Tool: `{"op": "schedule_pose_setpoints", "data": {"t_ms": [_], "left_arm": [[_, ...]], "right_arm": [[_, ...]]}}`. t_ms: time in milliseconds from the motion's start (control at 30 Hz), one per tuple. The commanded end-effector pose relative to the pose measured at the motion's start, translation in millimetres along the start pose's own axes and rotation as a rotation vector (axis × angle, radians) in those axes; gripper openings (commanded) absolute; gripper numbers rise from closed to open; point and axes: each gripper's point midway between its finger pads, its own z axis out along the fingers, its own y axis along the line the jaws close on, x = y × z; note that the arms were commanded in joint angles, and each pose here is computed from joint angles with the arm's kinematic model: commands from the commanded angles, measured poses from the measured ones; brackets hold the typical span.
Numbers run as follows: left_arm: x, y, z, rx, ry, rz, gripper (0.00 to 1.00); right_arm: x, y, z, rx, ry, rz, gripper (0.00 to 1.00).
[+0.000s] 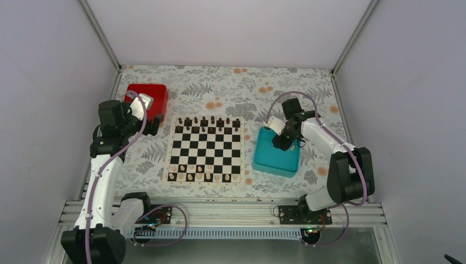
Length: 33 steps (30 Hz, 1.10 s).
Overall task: Set up the chess pieces on the board
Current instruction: Pick up the chess piece from the storage box.
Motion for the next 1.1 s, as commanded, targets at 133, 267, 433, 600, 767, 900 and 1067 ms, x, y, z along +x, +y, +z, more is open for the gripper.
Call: {"op": "schedule_pose_setpoints", "data": {"t_ms": [133,267,433,600,767,900,1067], "left_arm": [[-2.9,-2.3,-4.3,0.006,-0.024,-0.004,1.0],[-2.4,-1.7,-4.4,0.004,-0.024,-0.005,1.0],[-0.9,-1.7,-3.0,0.005,-0.021,-0.004,1.0],[0.2,-1.8,-1.5,0.007,-0.018,-0.005,1.0],[0.9,-2.7,-1.0,0.013,-0.016,-0.004,1.0],[1.0,-3.1,-1.1,0.015,-0.017,-0.004,1.0],[0.6,-3.2,-1.0,0.016,-0.018,-0.005,1.0]], "right_arm": [[-13.1,-26.2,18.6,0.037,-0.056,0.0,0.52],[-13.1,-27.6,32.1,0.003,-0.035,0.007,0.5],[-12.5,-24.3,38.9,-0.03,-0.021,0.01,0.41],[-10.8,-23.1,40.5,-0.033,-0.02,0.01,0.26],[-10.8,-22.4,40.3,-0.037,-0.019,0.01,0.15],[-12.4,-23.0,31.7,-0.03,-0.019,0.007,0.09],[-29.8,-17.1,-3.4,-0.011,-0.065,-0.02,0.06]]}}
